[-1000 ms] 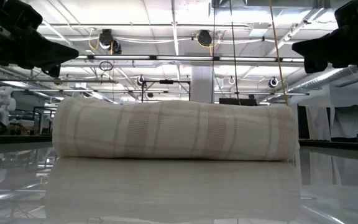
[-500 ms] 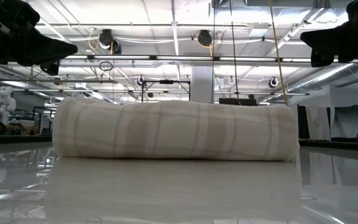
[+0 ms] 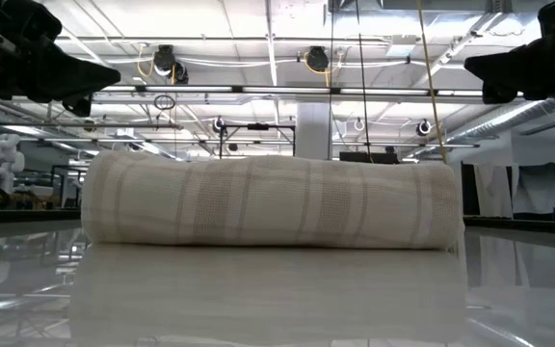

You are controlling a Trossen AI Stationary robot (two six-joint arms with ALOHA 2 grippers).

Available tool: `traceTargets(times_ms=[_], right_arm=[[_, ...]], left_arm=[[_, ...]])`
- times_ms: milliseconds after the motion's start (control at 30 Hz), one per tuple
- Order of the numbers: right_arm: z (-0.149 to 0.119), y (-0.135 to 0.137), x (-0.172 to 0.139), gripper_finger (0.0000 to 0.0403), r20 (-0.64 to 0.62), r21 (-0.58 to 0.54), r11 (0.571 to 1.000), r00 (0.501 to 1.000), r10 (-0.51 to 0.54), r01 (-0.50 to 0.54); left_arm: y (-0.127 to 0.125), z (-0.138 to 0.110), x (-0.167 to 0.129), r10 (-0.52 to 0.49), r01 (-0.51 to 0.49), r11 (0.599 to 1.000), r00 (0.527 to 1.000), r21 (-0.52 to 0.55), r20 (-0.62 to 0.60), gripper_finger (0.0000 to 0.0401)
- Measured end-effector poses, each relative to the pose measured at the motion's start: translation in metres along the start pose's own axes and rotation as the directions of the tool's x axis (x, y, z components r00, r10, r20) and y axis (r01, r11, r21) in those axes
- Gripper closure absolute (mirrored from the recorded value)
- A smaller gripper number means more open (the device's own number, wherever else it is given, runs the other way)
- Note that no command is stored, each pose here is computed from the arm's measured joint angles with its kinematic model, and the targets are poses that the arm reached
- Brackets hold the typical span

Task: Roll towel
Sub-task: Return to Home Position

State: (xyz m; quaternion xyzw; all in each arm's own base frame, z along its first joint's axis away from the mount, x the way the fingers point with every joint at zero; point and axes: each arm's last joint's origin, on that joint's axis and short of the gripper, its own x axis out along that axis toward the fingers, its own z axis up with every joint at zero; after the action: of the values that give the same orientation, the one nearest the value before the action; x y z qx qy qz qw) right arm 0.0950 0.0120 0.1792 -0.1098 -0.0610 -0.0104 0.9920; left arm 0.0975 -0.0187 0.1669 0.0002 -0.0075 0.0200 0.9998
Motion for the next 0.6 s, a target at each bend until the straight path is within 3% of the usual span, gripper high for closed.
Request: traceTargets(times_ms=[167, 367, 600], right_arm=[[0.0001, 0.0002, 0.0001, 0.0403, 0.006, -0.036, 0.999, 1.000, 0.021, -0.021], [0.0000, -0.0009, 0.0005, 0.0403, 0.033, -0.028, 0.992, 0.992, 0.120, -0.119], [-0.0052, -0.0064, 0.0011, 0.0403, -0.022, 0.042, 0.997, 0.998, 0.061, -0.060]], left_arm=[[0.0000, 0.0000, 0.0000, 0.001, -0.001, 1.000, 1.000, 0.000, 0.000, 0.0401], [0.0000, -0.0001, 0.0000, 0.001, -0.001, 1.000, 1.000, 0.001, -0.001, 0.0401], [0.0000, -0.0001, 0.0000, 0.001, -0.001, 1.000, 1.000, 0.001, -0.001, 0.0401]])
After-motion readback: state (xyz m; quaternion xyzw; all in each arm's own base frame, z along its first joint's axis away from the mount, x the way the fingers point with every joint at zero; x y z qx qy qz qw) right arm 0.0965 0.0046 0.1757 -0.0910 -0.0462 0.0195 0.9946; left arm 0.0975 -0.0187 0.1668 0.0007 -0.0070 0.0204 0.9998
